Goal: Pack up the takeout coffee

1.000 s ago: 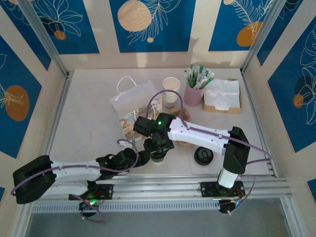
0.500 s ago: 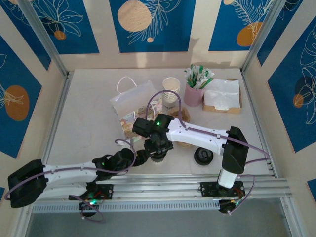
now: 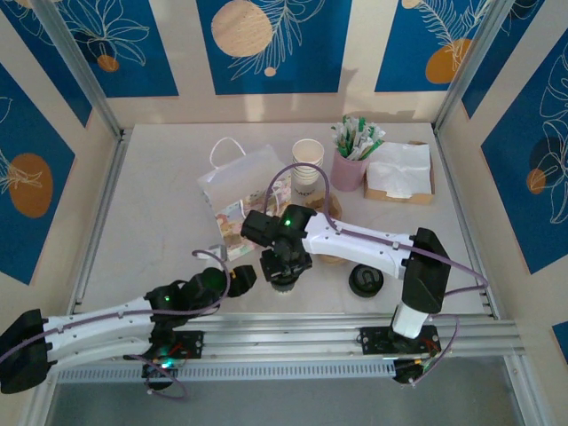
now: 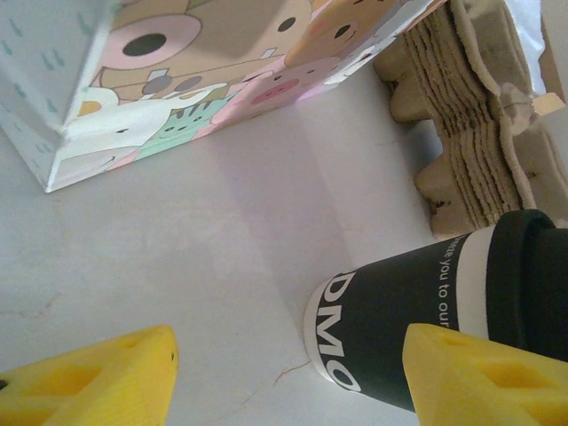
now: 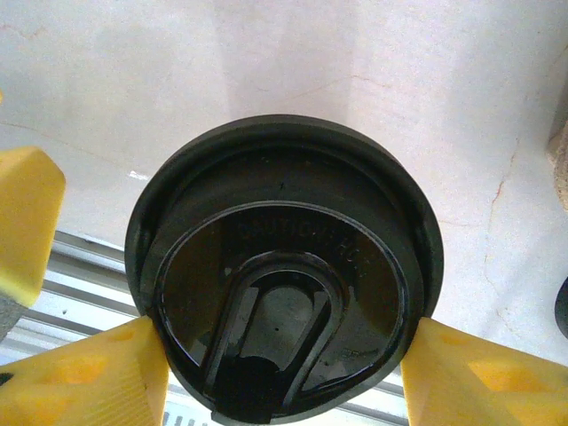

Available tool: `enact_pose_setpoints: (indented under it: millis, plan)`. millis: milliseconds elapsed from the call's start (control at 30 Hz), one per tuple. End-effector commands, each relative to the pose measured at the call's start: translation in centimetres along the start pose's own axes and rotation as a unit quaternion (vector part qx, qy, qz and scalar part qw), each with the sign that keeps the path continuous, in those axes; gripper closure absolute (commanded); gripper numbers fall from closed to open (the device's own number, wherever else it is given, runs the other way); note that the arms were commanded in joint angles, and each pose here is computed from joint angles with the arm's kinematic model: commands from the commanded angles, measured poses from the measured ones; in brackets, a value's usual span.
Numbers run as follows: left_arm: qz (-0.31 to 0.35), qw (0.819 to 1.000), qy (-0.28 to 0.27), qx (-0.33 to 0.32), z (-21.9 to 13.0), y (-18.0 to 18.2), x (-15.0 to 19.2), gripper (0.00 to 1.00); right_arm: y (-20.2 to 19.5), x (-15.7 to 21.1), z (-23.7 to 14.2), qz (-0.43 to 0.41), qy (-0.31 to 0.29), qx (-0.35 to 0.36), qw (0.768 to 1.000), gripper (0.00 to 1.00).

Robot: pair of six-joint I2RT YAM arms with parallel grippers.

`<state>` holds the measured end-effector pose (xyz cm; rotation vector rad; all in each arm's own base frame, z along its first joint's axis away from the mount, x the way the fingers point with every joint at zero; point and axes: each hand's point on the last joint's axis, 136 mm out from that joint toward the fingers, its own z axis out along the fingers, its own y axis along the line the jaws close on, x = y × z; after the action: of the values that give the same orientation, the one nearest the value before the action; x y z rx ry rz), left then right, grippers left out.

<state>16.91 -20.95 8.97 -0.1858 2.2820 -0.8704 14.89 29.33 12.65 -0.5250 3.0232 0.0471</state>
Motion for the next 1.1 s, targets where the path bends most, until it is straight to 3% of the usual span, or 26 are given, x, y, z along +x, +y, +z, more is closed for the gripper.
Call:
enact_pose_setpoints:
  millis: [0,333,767,1067]
  plan:
    - [0.012,1.0,-0.003,-0.003,-0.2,-0.5,-0.3,0.32,-0.7,4.3,5.9,0.0,0.125,0.039,0.991,0.37]
    - [0.016,1.0,0.0,-0.003,-0.1,-1.1,-0.5,0.33,-2.8,4.2,5.9,-0.013,0.125,0.142,0.982,0.37]
    - [0.012,1.0,-0.001,-0.002,-0.4,-1.2,-0.6,0.33,1.0,0.2,0.7,0.008,0.013,0.031,0.999,0.32]
    - [0.01,1.0,-0.001,-0.001,-0.4,-1.3,-0.7,0.33,1.7,-1.2,-1.5,0.017,-0.022,0.009,1.0,0.21]
